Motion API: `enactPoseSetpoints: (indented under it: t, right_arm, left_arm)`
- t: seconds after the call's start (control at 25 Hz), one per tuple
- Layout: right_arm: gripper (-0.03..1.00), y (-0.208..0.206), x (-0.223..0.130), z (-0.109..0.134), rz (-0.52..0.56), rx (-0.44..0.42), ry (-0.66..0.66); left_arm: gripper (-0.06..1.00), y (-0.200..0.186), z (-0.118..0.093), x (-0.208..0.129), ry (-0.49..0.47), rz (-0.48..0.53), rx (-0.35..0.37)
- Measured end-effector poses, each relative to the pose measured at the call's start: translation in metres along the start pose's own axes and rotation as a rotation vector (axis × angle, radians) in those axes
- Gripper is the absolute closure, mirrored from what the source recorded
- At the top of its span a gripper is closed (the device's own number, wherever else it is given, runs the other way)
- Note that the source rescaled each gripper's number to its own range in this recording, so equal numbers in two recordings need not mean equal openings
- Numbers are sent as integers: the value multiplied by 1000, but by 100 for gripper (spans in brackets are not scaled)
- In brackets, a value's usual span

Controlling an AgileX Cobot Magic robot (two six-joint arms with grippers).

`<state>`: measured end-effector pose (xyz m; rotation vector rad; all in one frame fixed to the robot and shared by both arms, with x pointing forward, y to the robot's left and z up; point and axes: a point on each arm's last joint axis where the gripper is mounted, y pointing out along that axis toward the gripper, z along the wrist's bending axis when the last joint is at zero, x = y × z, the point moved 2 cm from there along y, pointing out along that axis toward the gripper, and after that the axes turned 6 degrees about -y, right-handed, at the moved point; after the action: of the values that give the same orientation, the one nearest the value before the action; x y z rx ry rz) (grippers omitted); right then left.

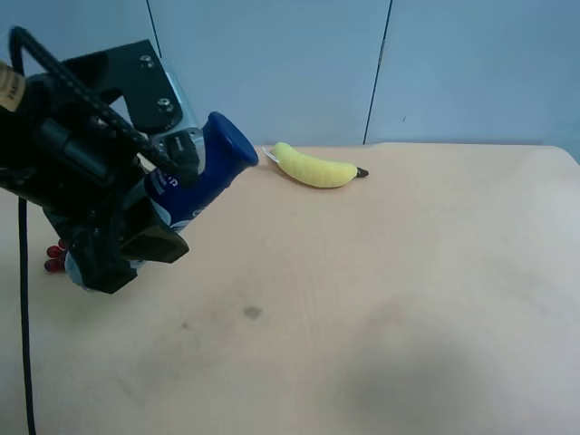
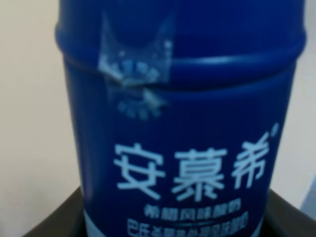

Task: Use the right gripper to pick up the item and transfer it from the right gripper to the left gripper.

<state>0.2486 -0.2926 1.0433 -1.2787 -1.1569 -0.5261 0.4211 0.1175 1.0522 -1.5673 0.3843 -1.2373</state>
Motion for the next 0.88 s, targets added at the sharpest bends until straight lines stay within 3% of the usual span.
enactPoseSetpoints:
  t: [0.24, 0.48, 0.68, 0.88]
  right_arm:
    - [-3, 0, 0, 0, 0, 0, 0]
    - [-3, 0, 0, 0, 0, 0, 0]
    - [-3, 0, 0, 0, 0, 0, 0]
    - [-3, 0, 0, 0, 0, 0, 0]
  left_arm:
    - [94, 36, 7, 20, -45, 145, -36]
    - [94, 78, 22, 30, -80, 245, -4]
    - [94, 110, 47, 14, -132, 337, 10]
    - [94, 131, 82, 1, -197, 332, 62]
